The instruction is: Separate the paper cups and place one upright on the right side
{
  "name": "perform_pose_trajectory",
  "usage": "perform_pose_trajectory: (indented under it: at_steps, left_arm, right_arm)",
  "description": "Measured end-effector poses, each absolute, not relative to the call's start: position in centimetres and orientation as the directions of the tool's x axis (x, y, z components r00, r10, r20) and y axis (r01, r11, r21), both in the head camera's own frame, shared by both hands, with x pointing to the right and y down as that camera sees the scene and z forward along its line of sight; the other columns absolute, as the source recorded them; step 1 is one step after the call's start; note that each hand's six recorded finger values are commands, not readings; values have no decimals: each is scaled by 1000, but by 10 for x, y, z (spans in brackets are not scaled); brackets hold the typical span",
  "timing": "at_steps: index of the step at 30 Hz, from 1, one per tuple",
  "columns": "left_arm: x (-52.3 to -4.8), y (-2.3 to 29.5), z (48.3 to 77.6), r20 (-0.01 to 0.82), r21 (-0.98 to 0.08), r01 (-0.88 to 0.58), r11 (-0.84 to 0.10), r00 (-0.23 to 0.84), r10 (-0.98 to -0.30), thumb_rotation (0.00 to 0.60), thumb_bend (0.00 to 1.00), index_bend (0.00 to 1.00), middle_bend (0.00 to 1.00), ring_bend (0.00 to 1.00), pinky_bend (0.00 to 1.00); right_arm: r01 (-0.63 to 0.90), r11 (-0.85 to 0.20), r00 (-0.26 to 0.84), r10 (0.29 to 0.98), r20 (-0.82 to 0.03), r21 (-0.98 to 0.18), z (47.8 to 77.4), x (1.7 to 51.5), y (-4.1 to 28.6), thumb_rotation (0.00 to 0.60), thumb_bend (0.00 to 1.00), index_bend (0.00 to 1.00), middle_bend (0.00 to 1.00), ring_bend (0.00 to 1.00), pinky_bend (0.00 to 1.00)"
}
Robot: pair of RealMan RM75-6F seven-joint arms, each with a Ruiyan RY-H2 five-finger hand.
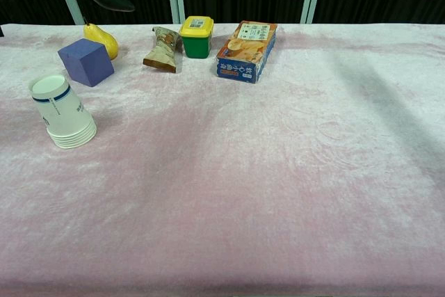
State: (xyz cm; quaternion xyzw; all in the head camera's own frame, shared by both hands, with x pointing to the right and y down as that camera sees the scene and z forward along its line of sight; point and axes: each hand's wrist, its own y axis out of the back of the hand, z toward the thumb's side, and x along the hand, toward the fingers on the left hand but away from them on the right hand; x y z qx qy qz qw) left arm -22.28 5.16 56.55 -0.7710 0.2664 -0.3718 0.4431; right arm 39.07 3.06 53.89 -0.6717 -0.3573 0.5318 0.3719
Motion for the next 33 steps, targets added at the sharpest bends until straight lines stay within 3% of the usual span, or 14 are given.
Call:
perform_pose_trajectory:
  at_steps: [5, 10, 14, 17, 33]
  left_arm:
    - [-257, 60, 567, 418, -882, 29, -471, 510, -751, 600, 193, 126, 44, 0, 61]
    - [-301, 80, 581, 549, -815, 61, -576, 399, -734, 600, 181, 124, 46, 0, 61]
    - [-321, 87, 592, 615, -773, 86, -629, 346, -708, 600, 162, 119, 43, 0, 51]
    - [-337, 93, 601, 664, -738, 109, -666, 298, -686, 600, 163, 117, 41, 0, 50]
    - [-352, 108, 663, 744, -654, 110, -749, 273, -609, 600, 176, 122, 41, 0, 68]
  right_arm:
    - [108, -461, 139, 884, -445, -881, 535, 407, 54, 600, 168, 90, 0, 151, 175]
    - [147, -436, 103, 900, -424, -888, 538, 426, 98, 600, 166, 90, 0, 151, 175]
    - [165, -447, 103, 894, -435, -879, 551, 433, 143, 600, 166, 90, 0, 151, 175]
    - [145, -452, 100, 892, -441, -880, 558, 437, 158, 600, 166, 91, 0, 151, 175]
    - [112, -477, 125, 877, -464, -872, 566, 428, 164, 600, 166, 91, 0, 151, 175]
